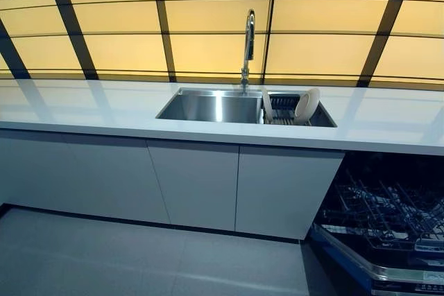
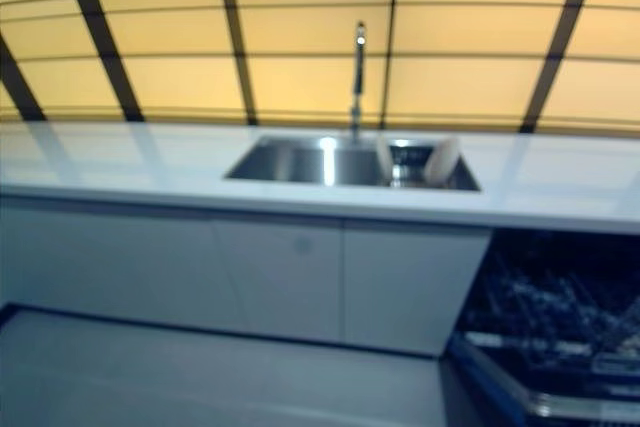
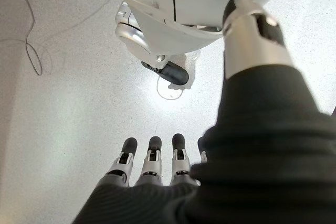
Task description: Take plates into dishwasher
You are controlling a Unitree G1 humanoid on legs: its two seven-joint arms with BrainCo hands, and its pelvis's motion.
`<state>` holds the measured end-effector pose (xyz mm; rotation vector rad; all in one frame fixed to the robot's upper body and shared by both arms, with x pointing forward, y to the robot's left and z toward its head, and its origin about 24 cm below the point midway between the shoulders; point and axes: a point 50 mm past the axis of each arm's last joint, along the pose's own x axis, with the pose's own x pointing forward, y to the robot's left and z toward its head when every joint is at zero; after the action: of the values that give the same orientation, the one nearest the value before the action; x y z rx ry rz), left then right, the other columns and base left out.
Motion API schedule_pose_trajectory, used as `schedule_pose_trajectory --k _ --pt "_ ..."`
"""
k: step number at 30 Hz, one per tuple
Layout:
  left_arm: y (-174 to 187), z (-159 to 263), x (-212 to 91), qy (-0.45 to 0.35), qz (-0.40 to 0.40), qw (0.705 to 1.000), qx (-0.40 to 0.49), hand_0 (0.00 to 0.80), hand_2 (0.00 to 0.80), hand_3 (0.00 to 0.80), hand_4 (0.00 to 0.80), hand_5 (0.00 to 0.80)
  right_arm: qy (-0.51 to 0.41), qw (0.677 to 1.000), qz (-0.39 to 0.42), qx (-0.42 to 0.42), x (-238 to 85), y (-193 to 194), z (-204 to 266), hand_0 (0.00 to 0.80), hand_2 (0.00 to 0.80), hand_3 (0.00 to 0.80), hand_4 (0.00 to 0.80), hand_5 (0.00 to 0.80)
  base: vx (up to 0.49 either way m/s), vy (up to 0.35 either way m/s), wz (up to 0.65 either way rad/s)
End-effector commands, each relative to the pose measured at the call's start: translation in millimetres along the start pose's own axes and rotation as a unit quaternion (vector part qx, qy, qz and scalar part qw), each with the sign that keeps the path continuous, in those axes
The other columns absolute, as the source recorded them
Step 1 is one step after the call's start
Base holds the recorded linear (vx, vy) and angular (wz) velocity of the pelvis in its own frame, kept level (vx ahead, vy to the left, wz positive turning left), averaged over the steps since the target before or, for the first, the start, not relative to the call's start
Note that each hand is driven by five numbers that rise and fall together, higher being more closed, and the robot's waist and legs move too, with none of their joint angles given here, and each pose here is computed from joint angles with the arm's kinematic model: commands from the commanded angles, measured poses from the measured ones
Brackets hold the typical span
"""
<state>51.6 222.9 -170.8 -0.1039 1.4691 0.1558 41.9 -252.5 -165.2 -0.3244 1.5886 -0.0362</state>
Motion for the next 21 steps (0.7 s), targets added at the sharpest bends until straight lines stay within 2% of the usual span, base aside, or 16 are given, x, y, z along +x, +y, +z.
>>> schedule_pose_trajectory --k 1,14,17,21 --pt "-3.3 19.2 -0.1 -0.012 0.002 1.000 0.009 0.000 0.000 0.000 0.000 0.000 -0.003 0.999 0.034 -0.027 -1.1 18.4 17.4 0.000 0.000 0.000 0.000 0.000 0.000 0.017 0.05" --pt "-1.8 19.8 -0.4 -0.006 0.006 1.000 0.027 0.000 0.000 0.000 0.000 0.000 -0.041 0.991 0.089 -0.090 -4.3 22.6 34.9 0.000 0.000 0.000 0.000 0.000 -0.001 0.002 0.01" --pt "0.0 20.9 -0.9 -0.005 0.007 0.999 0.035 0.000 0.000 0.000 0.000 0.000 -0.066 0.981 0.142 -0.118 -8.0 28.0 46.3 0.000 0.000 0.000 0.000 0.000 -0.001 -0.010 0.00" --pt "8.5 27.6 -3.3 -0.010 0.018 0.998 0.055 0.000 0.000 0.000 0.000 0.000 -0.162 0.942 0.224 -0.188 -26.2 34.7 89.9 0.000 0.000 0.000 0.000 0.000 -0.011 -0.061 0.02"
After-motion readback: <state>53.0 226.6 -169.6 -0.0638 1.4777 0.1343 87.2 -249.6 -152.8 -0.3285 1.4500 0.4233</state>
